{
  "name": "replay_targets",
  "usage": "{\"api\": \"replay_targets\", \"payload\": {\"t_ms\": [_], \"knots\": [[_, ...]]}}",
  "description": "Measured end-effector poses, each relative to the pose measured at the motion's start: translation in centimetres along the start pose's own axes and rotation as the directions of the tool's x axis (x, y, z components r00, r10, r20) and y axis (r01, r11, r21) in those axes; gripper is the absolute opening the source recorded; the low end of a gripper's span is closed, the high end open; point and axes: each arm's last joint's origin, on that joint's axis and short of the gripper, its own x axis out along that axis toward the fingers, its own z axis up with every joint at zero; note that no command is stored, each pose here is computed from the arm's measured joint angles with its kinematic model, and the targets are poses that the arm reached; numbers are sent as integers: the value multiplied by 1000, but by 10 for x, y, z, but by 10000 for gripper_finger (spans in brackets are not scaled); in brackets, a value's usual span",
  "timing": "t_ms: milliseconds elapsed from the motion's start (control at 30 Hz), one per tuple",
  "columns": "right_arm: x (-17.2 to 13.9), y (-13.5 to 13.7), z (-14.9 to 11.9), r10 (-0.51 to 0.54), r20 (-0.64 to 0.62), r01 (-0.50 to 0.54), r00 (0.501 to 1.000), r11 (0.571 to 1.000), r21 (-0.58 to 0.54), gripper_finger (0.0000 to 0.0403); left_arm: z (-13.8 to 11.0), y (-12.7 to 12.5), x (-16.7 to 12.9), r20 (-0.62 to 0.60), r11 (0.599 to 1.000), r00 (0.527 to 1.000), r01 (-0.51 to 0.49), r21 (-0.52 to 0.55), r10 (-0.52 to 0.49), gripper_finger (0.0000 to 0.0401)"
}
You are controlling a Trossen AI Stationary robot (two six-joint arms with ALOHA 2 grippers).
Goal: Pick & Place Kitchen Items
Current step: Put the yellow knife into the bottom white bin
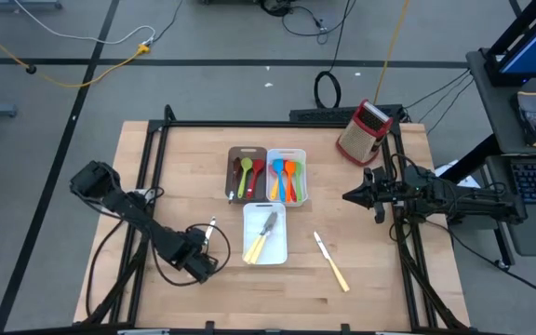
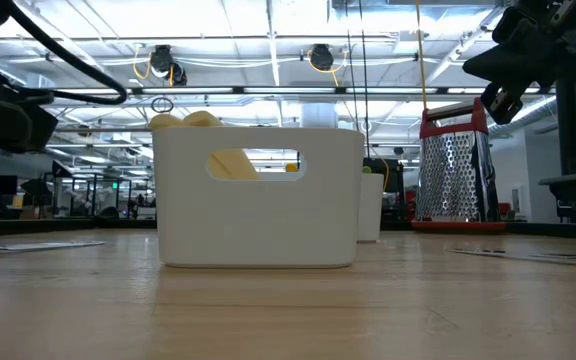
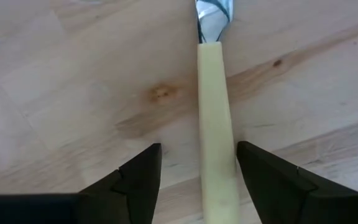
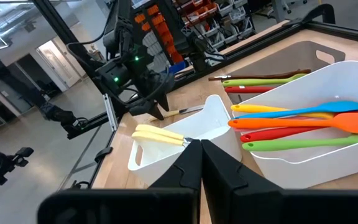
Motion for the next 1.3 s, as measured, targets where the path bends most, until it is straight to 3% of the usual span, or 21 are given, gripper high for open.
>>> {"api": "replay_targets", "payload": {"t_ms": [267, 600, 967, 1167, 1300], "knots": [[0, 0, 0, 0, 0, 0, 1000, 1000, 0, 0, -1, -1, 4, -13, 1000, 1000, -9, -24, 9, 210], [0, 0, 0, 0, 0, 0, 1000, 1000, 0, 0, -2, -1, 4, -25, 1000, 1000, -9, -23, 8, 46], [0, 0, 0, 0, 0, 0, 1000, 1000, 0, 0, -2, 7, -15, -8, 996, 999, 50, -77, -50, 46], [0, 0, 0, 0, 0, 0, 1000, 1000, 0, 0, -1, 16, -47, 3, 979, 985, 170, -113, -171, 46], [0, 0, 0, 0, 0, 0, 1000, 1000, 0, 0, 0, 20, -68, 18, 945, 955, 297, -135, -297, 46]]}}
